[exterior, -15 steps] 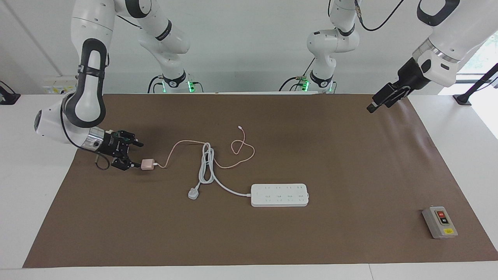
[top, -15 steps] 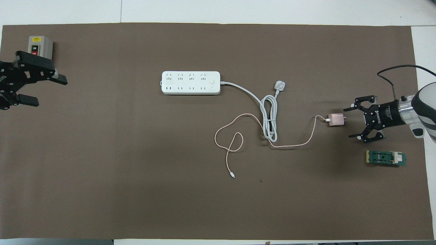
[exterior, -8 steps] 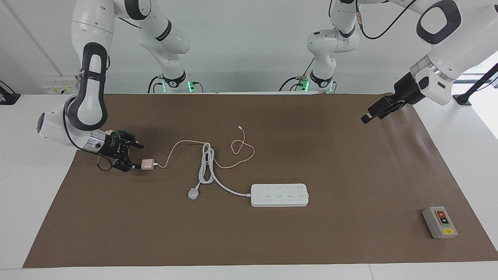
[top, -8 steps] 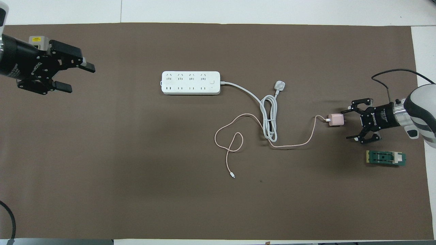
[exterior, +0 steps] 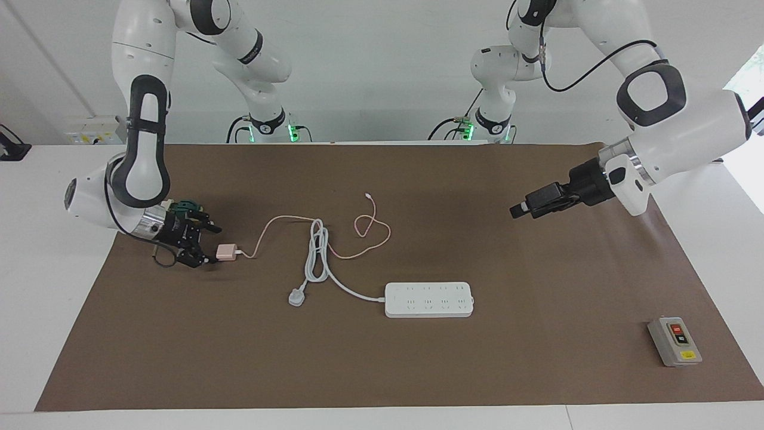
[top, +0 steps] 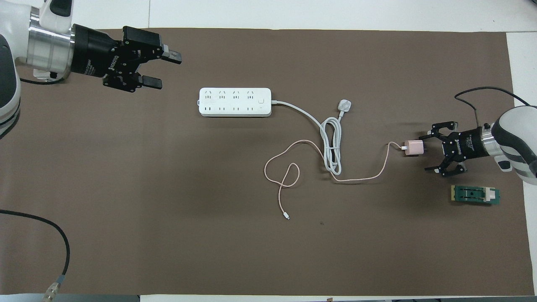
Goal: Plug charger into power strip
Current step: 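Grasp the pink charger with the right gripper while the left gripper advances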
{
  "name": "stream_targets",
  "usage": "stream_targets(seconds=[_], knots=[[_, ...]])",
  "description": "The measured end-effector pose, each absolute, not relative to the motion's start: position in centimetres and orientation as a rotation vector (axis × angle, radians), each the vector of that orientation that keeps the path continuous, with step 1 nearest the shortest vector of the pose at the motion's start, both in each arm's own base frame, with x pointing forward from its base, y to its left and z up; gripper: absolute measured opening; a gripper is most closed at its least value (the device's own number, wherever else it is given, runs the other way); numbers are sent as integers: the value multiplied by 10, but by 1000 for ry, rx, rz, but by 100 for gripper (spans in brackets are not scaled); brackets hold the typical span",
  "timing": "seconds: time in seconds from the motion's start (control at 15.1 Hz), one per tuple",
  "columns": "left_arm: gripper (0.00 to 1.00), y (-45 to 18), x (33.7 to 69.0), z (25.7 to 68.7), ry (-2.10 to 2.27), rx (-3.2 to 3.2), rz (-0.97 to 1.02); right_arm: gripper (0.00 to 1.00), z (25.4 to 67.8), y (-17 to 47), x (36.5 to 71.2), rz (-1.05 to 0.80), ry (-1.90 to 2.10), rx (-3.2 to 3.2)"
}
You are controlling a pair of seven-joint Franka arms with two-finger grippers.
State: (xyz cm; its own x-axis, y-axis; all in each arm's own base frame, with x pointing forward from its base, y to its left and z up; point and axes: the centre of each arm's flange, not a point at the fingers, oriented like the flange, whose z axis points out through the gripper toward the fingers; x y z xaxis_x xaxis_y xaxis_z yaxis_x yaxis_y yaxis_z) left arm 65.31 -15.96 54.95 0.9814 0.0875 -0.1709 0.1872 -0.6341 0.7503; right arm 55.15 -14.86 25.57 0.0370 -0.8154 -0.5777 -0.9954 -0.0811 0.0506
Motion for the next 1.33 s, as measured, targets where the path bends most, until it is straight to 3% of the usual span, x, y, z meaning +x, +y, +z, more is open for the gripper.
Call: stream_targets(seconds=[0.46, 0.6, 0.93, 0.99, 1.19, 1.33], knots=[[100, -86, 668, 510, 128, 1990, -98, 96, 256, -132, 558, 662, 1804, -1976], [100, -81, 663, 503, 116, 1946, -104, 88, 256, -132, 558, 650, 1762, -2006], [100, -78, 632, 467, 127, 1822, -116, 87, 255, -132, 557, 641, 1731, -2027], [100, -80, 623, 460, 125, 1798, -116, 84, 255, -132, 557, 641, 1730, -2028], [100, -98, 593, 442, 58, 1727, -121, 48, 259, -132, 558, 633, 1726, -2029], [100, -117, 573, 430, 22, 1686, -125, 47, 263, -129, 562, 632, 1711, -2034]])
